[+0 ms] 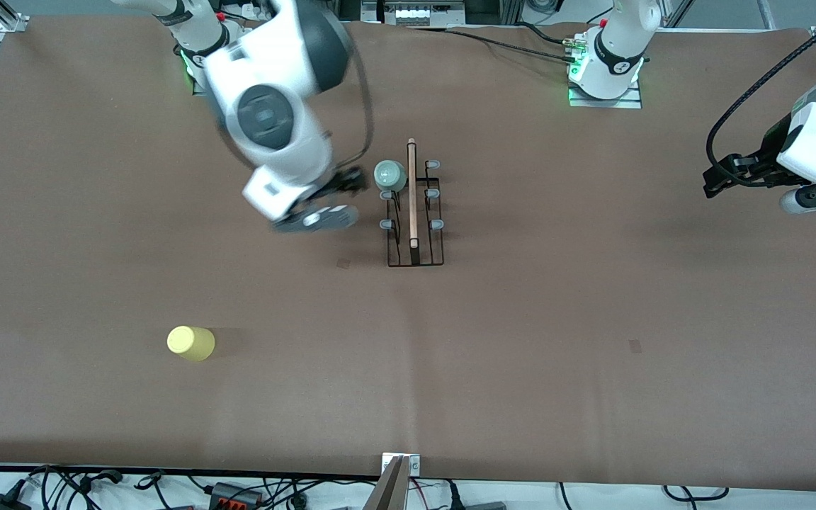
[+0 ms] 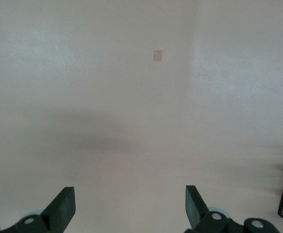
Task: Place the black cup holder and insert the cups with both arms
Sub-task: 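Move the right gripper to the yellow cup and grasp it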
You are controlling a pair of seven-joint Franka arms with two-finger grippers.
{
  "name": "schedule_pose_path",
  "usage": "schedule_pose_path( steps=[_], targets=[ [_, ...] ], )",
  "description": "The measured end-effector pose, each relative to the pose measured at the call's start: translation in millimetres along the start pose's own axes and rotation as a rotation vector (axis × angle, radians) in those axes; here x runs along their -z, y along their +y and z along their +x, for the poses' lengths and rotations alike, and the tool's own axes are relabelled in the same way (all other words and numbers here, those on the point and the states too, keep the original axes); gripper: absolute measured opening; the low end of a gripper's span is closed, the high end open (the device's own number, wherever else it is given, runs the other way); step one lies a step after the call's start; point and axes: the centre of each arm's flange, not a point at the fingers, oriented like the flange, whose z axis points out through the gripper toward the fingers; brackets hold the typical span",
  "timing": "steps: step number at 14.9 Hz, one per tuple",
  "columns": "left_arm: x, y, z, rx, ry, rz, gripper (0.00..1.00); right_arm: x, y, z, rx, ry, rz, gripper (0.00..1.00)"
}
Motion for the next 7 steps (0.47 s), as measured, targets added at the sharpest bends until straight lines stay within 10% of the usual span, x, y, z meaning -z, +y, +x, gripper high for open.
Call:
schedule_pose_path(
  steps=[7],
  targets=[
    [0.4, 0.1, 0.0, 0.0, 0.001, 0.0, 1.0, -40.8, 137.0, 106.4, -0.254, 0.161, -0.023, 1.0]
  ],
)
